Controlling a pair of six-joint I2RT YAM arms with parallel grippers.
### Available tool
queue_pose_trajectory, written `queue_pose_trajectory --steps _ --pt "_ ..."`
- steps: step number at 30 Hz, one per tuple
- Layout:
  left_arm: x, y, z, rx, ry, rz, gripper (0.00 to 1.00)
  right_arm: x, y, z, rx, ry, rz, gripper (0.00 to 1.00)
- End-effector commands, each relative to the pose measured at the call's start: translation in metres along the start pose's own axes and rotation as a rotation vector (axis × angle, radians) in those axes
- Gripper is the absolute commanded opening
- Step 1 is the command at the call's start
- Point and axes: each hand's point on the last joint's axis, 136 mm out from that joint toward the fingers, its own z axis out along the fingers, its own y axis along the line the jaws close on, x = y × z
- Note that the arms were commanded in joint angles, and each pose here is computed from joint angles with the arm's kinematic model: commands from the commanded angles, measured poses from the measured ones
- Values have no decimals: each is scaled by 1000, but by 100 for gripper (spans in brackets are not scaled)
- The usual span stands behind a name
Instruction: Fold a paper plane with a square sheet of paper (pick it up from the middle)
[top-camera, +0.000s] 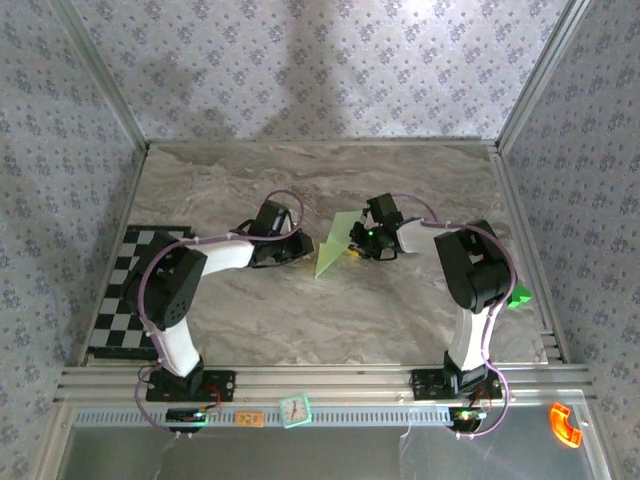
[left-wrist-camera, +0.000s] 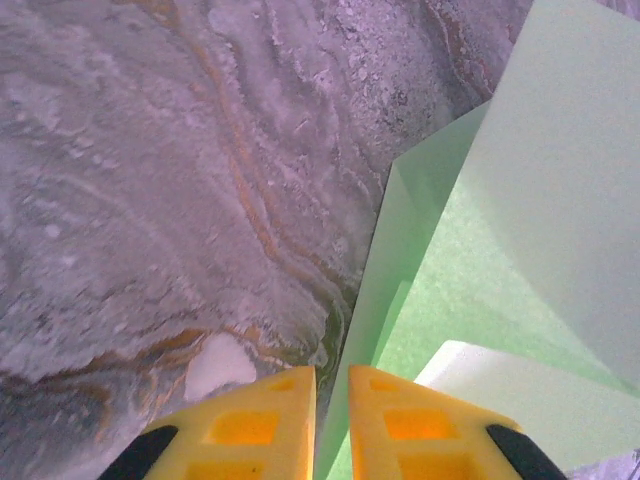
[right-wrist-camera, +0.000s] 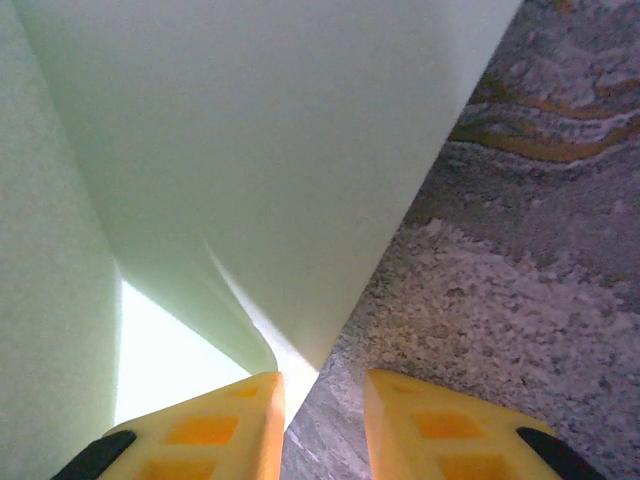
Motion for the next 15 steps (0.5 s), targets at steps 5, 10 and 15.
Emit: queue_pose_trajectory --steps 5,10,15 --pt "2 -35 -17 173 -42 -16 15 4 -5 11 37 31 -13 29" --pt "7 -55 -6 268 -2 -37 14 4 -4 10 34 30 -9 29" --pt "9 -55 15 265 35 -60 12 4 -2 9 20 26 -4 30"
